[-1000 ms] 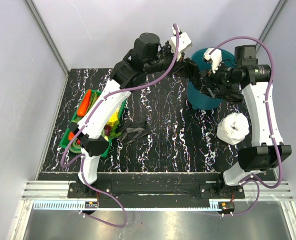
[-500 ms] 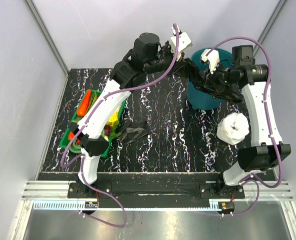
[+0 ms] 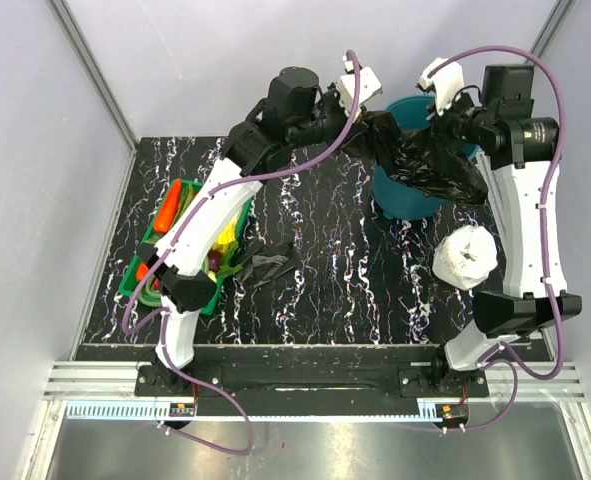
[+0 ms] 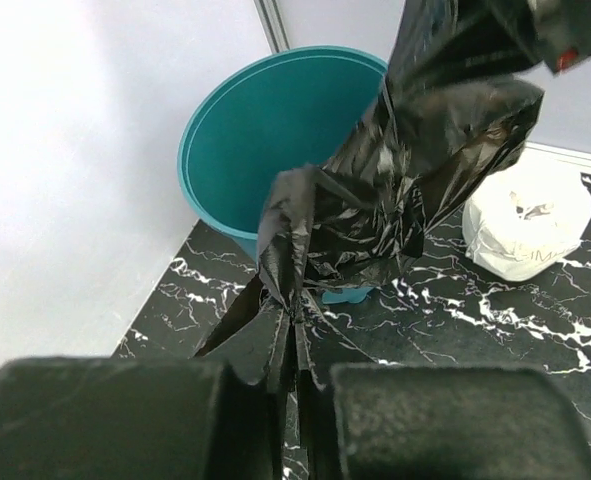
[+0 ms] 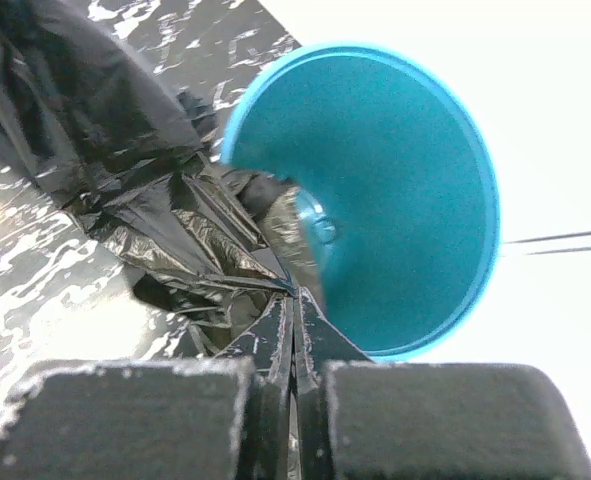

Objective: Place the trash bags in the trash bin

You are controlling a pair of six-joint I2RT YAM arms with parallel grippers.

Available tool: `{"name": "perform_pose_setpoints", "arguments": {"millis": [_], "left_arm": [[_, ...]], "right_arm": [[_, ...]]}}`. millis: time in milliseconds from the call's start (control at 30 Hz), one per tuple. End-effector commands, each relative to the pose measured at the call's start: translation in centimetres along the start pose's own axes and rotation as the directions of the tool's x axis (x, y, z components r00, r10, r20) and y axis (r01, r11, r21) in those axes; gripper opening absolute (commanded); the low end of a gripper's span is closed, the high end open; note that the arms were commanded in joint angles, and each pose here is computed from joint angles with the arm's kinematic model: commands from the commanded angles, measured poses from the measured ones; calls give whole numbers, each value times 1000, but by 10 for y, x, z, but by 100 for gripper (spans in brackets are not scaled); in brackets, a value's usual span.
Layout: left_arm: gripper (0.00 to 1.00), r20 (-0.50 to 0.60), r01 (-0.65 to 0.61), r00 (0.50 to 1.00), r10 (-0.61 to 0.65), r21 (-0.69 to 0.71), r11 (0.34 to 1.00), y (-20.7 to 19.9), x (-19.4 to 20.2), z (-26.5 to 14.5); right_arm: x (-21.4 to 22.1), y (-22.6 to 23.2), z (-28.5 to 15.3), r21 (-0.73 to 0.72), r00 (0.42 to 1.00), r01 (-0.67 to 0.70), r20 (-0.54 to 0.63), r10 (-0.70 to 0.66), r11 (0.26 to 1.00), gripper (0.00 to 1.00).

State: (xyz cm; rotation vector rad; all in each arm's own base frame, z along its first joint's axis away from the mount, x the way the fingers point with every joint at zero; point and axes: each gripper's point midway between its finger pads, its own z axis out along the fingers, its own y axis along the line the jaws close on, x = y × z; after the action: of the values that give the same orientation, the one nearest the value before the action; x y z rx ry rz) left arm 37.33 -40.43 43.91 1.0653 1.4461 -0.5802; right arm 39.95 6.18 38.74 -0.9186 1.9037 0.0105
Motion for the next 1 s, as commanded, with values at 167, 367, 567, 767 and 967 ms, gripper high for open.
{"name": "perform_pose_setpoints", "arguments": {"millis": [167, 367, 567, 767, 967], "left_arm": [[20, 37, -38, 999, 40, -62, 997, 12, -19, -22], [18, 39, -59, 997, 63, -94, 994, 20, -15, -10], [14, 43, -110, 992, 119, -166, 980, 40, -2, 17], [11, 41, -145, 987, 155, -181, 973, 48, 21, 54], [0, 21, -170, 984, 179, -220, 961, 60, 48, 83]], "right_arm": [[-12, -81, 11, 313, 994, -95, -19, 107, 945, 0], [-5, -123, 23, 448, 990, -112, -31, 140, 887, 0], [2, -153, 39, 531, 988, -105, -40, 149, 841, 0], [10, -169, 60, 568, 990, -73, -61, 130, 820, 0], [20, -182, 87, 586, 990, -41, -87, 113, 809, 0]]}}
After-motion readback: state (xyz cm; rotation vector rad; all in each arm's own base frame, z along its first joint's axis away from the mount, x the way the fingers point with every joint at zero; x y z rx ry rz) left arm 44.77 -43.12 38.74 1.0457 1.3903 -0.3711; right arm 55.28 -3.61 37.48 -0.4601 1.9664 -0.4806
